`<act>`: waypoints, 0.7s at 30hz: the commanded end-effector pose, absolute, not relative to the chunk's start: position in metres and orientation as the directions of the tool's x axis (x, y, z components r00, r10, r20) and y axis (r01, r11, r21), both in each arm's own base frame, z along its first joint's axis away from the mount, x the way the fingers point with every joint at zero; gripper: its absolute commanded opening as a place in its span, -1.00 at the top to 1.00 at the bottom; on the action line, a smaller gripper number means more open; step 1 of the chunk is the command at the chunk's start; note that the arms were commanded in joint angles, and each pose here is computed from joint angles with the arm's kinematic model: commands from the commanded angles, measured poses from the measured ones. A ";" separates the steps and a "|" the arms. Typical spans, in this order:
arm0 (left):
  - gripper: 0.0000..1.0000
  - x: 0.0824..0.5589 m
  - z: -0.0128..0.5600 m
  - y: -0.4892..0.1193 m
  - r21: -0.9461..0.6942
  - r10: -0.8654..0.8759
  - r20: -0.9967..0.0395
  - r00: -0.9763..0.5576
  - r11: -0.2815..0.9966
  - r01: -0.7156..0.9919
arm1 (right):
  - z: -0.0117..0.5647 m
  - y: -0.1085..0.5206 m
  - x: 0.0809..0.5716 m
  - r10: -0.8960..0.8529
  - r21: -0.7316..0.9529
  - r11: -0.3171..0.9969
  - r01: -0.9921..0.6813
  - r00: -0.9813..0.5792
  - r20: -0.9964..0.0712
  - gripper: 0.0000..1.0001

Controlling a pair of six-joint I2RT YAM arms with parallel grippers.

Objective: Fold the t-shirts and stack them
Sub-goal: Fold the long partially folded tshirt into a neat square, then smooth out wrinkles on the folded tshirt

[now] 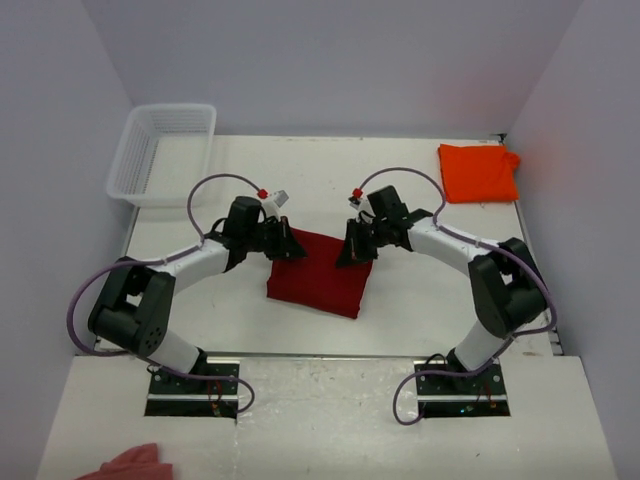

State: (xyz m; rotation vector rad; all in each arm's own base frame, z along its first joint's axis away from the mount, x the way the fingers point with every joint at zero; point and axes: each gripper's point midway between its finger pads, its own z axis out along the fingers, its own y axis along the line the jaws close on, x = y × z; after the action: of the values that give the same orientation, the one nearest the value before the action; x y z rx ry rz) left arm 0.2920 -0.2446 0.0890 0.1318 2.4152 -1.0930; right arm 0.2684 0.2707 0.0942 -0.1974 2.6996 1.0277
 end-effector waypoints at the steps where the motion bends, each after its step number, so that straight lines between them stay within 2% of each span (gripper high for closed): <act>1: 1.00 0.292 0.115 -0.262 -0.741 -0.104 -0.524 -0.845 0.545 0.393 | 0.108 0.304 0.256 -0.093 0.803 0.539 -0.255 -0.965 -0.245 1.00; 6: 1.00 0.283 0.103 -0.262 -0.752 -0.089 -0.502 -0.860 0.536 0.384 | 0.107 0.320 0.236 -0.168 0.889 0.400 -0.225 -0.971 -0.171 1.00; 13: 1.00 0.260 0.081 -0.253 -0.764 -0.077 -0.456 -0.887 0.544 0.346 | 0.103 0.331 0.216 -0.205 0.913 0.348 -0.212 -0.968 -0.147 1.00; 17: 1.00 0.251 0.062 -0.243 -0.764 -0.119 -0.395 -0.911 0.593 0.255 | 0.092 0.328 0.204 -0.206 0.923 0.344 -0.172 -0.973 -0.105 1.00; 21: 1.00 0.237 0.040 -0.234 -0.764 -0.155 -0.325 -0.933 0.625 0.163 | 0.065 0.323 0.197 -0.177 0.913 0.398 -0.094 -0.984 -0.024 1.00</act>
State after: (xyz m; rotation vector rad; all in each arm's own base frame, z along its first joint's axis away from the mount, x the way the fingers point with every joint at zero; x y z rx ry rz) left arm 0.2368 -0.2379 0.0417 0.0714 2.5010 -1.2336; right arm 0.2013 0.3207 0.0710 -0.2915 2.6863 1.7015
